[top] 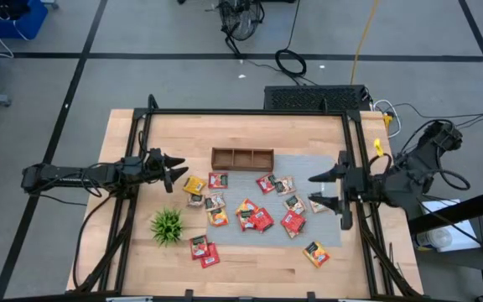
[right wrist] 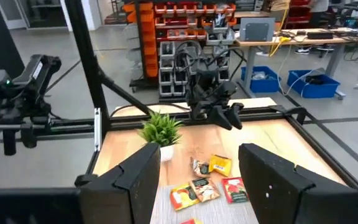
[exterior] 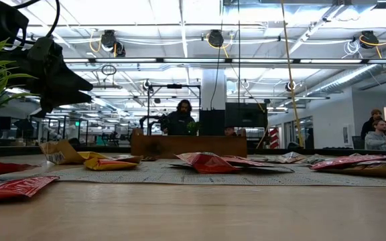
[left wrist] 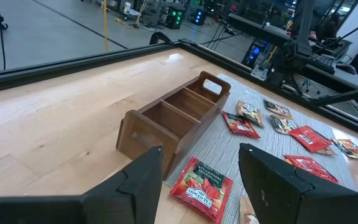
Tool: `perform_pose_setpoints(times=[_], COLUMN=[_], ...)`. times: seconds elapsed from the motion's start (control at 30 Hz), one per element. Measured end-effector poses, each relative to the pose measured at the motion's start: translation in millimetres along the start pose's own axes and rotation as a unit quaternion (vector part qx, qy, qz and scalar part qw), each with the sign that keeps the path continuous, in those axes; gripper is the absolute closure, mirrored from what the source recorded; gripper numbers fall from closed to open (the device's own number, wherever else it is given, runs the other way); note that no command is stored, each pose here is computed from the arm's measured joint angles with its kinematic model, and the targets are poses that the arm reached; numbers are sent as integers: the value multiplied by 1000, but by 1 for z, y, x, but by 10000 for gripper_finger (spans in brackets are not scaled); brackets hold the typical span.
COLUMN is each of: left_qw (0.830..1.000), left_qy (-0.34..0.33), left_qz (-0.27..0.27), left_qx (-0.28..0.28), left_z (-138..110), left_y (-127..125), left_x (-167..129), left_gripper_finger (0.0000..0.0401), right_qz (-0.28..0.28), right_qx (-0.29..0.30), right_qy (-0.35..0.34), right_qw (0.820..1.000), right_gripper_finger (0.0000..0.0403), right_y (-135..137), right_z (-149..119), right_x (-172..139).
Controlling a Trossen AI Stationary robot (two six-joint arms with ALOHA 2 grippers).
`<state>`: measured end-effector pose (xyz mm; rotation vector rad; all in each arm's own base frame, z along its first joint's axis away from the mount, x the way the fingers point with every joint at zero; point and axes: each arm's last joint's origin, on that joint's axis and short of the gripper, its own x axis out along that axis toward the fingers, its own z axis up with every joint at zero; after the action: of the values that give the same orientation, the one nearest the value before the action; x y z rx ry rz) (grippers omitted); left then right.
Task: Pick & Place Tea
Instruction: Put the red tea bag into the right section of the wooden organizer
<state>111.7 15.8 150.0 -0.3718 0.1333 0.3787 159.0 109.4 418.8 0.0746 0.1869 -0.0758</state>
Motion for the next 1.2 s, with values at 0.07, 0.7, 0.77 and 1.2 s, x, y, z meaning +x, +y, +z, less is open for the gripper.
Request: perform_pose_setpoints(times=[0.07,0.7,0.77,1.2], left_qw=[1000,1000,1000,1000], left_qy=[0,0,0,0], left_qz=[0,0,0,0], left_qx=[0,0,0,0], left_z=[0,0,0,0], left_y=[0,0,0,0], left_x=[0,0,0,0], left_gripper_finger=[189,189,189,189], right_qz=[-6,-27,-25,4], right_qx=[-5,-10,-11,-2], right_qy=[-1,109,131,237], right_qw=[1000,994,991,971], right_gripper_finger=[202,202,202,202], right_y=[3,0,0,-4], right_z=[-1,-30,-36,-95], right_x=[-2,-8,-4,24])
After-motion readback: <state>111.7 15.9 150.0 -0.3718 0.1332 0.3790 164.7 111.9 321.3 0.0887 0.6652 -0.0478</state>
